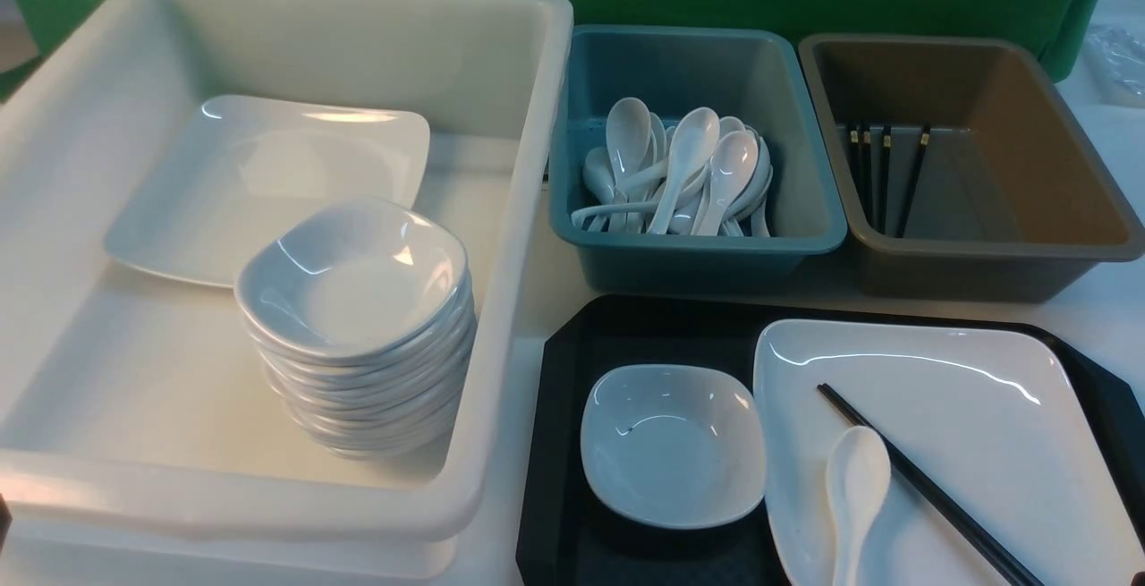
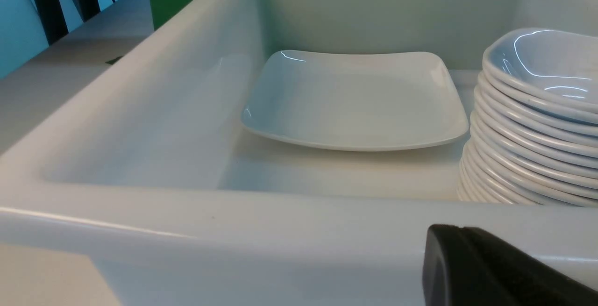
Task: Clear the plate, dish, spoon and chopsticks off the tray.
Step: Use the right arm to grab a pair of chopsticks from the plate
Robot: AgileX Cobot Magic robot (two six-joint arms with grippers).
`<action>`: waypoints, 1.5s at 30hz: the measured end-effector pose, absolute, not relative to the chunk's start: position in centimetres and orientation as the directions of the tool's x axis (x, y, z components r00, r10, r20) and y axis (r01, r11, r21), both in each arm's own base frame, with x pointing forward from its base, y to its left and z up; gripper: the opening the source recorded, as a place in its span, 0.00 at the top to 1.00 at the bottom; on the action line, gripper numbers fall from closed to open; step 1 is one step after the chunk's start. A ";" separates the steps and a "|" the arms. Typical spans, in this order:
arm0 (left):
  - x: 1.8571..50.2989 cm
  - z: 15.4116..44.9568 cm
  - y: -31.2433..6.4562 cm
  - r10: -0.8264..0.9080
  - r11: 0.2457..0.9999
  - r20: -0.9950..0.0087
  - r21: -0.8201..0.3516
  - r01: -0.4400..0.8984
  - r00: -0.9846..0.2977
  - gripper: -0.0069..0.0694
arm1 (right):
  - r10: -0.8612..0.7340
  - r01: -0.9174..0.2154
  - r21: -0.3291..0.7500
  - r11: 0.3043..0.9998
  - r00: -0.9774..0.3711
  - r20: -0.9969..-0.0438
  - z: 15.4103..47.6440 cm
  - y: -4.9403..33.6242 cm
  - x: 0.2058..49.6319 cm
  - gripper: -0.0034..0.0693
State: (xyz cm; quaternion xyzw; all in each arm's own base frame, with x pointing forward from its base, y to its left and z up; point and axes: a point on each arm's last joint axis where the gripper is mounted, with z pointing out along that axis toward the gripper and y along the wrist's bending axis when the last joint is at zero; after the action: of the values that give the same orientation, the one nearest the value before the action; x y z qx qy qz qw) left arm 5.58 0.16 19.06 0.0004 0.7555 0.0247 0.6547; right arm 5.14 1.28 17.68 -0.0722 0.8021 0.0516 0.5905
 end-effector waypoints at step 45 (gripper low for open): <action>16.0 33.8 -8.9 0.160 0.823 -0.840 -0.177 0.540 -0.518 0.90 | 0.419 -0.092 0.422 0.902 -0.048 -0.907 20.3 0.7 5.6 0.62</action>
State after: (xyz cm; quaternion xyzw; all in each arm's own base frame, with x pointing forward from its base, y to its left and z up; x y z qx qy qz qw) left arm 16.04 -8.85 33.77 0.2072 0.8446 -0.2137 0.4451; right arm 5.64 0.69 20.34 0.1171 0.6990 0.1879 0.6800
